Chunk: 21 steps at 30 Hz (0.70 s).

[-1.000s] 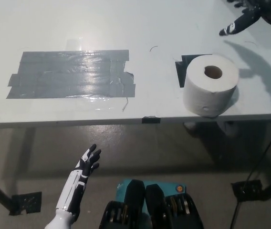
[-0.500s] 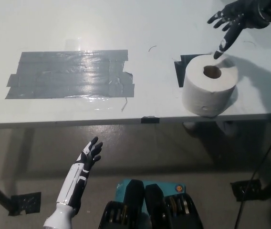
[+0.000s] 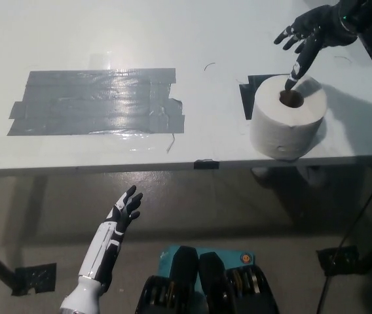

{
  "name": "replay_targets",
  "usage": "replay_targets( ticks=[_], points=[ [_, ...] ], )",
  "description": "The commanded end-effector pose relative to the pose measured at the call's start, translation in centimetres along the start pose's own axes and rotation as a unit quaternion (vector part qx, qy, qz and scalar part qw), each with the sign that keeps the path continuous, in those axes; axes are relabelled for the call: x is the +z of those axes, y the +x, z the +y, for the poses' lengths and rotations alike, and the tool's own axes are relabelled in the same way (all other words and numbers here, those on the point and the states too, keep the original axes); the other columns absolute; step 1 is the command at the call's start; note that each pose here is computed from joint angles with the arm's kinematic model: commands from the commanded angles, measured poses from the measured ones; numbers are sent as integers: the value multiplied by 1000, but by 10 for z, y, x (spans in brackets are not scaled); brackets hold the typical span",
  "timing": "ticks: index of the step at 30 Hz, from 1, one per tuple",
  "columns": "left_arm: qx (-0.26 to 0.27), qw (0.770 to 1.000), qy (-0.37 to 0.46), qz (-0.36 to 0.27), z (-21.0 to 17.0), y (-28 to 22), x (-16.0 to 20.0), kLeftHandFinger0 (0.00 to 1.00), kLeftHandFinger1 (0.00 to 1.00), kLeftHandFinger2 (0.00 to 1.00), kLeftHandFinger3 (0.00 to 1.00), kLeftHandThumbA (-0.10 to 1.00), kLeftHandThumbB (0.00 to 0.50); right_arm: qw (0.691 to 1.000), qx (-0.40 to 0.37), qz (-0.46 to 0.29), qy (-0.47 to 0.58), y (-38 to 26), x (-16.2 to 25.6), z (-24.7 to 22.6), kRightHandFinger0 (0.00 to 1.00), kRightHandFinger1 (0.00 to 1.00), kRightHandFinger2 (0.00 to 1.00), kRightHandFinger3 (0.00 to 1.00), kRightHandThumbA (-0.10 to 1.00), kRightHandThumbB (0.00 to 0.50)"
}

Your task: A toilet paper roll is kept on the black spot on the desk infront of the robot and the robot inserts its right thumb into the hole in the centre to grab the roll. Then it passes the roll to a person.

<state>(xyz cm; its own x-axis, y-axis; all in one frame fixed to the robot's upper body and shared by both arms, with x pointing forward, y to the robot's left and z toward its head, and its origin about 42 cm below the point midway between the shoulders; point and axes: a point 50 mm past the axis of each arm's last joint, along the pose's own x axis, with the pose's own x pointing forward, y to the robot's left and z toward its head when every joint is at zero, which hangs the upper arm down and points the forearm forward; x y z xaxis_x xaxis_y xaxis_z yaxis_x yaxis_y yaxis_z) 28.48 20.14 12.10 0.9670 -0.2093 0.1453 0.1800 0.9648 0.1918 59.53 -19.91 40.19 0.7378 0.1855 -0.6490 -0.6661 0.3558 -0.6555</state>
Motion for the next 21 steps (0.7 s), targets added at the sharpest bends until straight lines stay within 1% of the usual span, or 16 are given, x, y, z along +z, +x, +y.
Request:
replay_targets(
  ticks=[1, 2, 3, 6, 9, 10, 12, 13, 14, 16, 17, 19, 20, 21],
  points=[
    [-7, 1000, 6, -27, 2, 5, 11, 1000, 1000, 1000, 1000, 1000, 226, 998, -45, -4, -41, -18, 14, -21, 1000, 1000, 1000, 1000, 1000, 388],
    [-8, 1000, 8, -28, 2, 5, 11, 1000, 1000, 1000, 1000, 1000, 221, 998, -46, -1, -39, -17, 12, -21, 1000, 1000, 1000, 1000, 1000, 367],
    [-7, 1000, 8, -30, 3, 6, 13, 1000, 1000, 1000, 1000, 1000, 221, 998, -50, -1, -40, -18, 12, -23, 1000, 1000, 1000, 1000, 1000, 356],
    [-7, 1000, 6, -28, 2, 6, 13, 1000, 1000, 1000, 1000, 1000, 218, 998, -57, -1, -22, -19, 6, -26, 1000, 1000, 1000, 1000, 997, 345],
    [-7, 1000, 4, -28, 2, 6, 12, 1000, 1000, 1000, 1000, 1000, 217, 997, -68, 3, -22, -20, 3, -27, 1000, 1000, 1000, 1000, 988, 345],
    [-7, 1000, 6, -29, 2, 6, 11, 1000, 1000, 1000, 1000, 1000, 217, 997, -71, -2, -18, -20, 1, -28, 1000, 1000, 1000, 1000, 970, 332],
    [-7, 1000, 7, -26, 2, 6, 12, 1000, 1000, 1000, 1000, 1000, 233, 997, -73, -9, -6, -19, -1, -27, 1000, 1000, 1000, 1000, 951, 333],
    [-7, 1000, 6, -26, 2, 6, 12, 1000, 1000, 1000, 1000, 1000, 231, 997, -69, -10, -18, -19, -1, -27, 1000, 1000, 1000, 1000, 986, 324],
    [-8, 1000, 7, -26, 2, 6, 12, 1000, 1000, 1000, 1000, 1000, 227, 996, -76, -7, -42, -18, 0, -26, 1000, 1000, 1000, 1000, 1000, 348],
    [-8, 1000, 7, -26, 2, 6, 12, 1000, 1000, 1000, 1000, 1000, 224, 996, -81, 4, -44, -15, 0, -24, 1000, 1000, 1000, 1000, 1000, 390],
    [-8, 1000, 7, -26, 2, 6, 13, 1000, 1000, 1000, 1000, 1000, 222, 996, -83, 6, -40, -14, 0, -23, 1000, 1000, 1000, 1000, 1000, 398],
    [-8, 1000, 8, -26, 2, 6, 13, 1000, 1000, 1000, 1000, 1000, 222, 996, -85, 7, -29, -12, -1, -21, 1000, 1000, 1000, 1000, 974, 393],
    [-8, 1000, 7, -25, 2, 6, 13, 1000, 1000, 1000, 1000, 1000, 228, 996, -84, 7, -29, -11, -1, -20, 1000, 1000, 1000, 1000, 972, 387],
    [-7, 1000, 6, -26, 2, 6, 13, 1000, 1000, 1000, 1000, 1000, 226, 996, -83, 7, -32, -9, -1, -18, 1000, 1000, 1000, 1000, 986, 394]
  ],
)
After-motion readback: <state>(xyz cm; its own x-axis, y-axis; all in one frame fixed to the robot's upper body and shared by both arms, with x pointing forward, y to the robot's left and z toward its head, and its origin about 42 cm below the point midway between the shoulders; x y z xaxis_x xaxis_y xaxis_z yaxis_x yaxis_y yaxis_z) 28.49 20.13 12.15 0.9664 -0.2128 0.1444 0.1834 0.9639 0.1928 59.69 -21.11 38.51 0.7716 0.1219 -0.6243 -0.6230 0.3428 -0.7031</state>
